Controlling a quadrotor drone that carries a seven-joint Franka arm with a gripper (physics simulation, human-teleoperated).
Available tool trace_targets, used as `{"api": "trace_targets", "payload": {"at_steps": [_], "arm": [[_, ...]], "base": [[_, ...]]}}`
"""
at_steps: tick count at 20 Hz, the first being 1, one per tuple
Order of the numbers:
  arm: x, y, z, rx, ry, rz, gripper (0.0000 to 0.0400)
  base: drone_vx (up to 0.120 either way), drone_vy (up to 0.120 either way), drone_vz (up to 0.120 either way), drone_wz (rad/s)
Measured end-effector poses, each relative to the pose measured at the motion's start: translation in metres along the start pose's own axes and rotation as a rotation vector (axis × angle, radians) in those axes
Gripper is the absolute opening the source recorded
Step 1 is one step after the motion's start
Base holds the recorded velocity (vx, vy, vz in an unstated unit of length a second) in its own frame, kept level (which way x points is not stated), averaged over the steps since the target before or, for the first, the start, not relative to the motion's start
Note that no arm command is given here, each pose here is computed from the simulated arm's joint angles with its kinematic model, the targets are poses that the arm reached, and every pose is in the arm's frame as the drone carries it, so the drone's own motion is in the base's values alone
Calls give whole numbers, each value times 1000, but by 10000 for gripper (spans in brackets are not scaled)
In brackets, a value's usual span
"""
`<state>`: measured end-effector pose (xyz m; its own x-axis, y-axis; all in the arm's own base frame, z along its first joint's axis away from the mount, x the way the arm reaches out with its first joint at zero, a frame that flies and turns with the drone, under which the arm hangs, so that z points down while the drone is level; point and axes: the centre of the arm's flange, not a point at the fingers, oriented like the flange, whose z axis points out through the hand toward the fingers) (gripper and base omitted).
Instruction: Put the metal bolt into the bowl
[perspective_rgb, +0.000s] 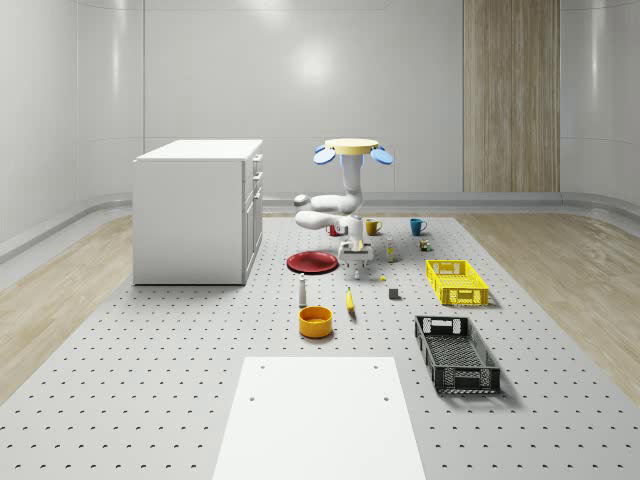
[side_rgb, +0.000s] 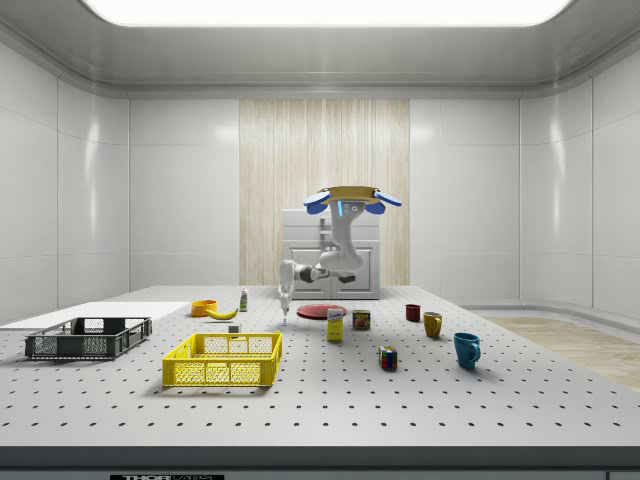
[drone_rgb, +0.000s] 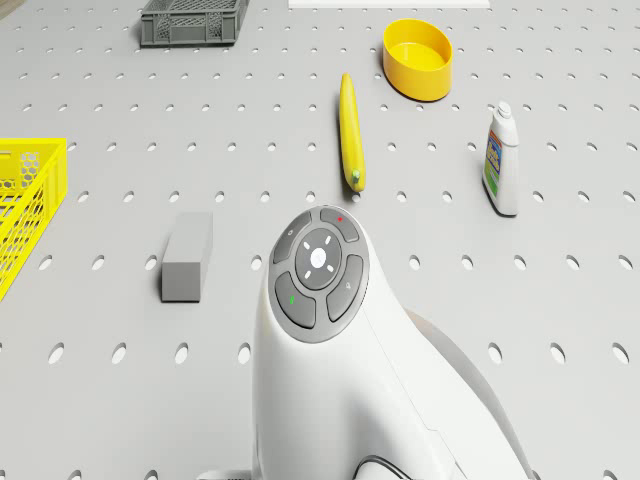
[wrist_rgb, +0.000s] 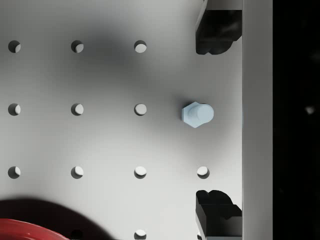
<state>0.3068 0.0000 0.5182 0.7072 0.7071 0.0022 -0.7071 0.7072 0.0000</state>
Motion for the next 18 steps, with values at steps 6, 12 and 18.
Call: {"api": "trace_targets", "payload": {"at_steps": [6, 12, 18], "arm": [[0, 0, 17, 0, 0, 0, 400], [0, 0, 26, 0, 0, 0, 400], [0, 0, 32, 0, 0, 0, 400]], "base": [[0, 0, 0, 0], [0, 0, 0, 0], [0, 0, 0, 0]]}}
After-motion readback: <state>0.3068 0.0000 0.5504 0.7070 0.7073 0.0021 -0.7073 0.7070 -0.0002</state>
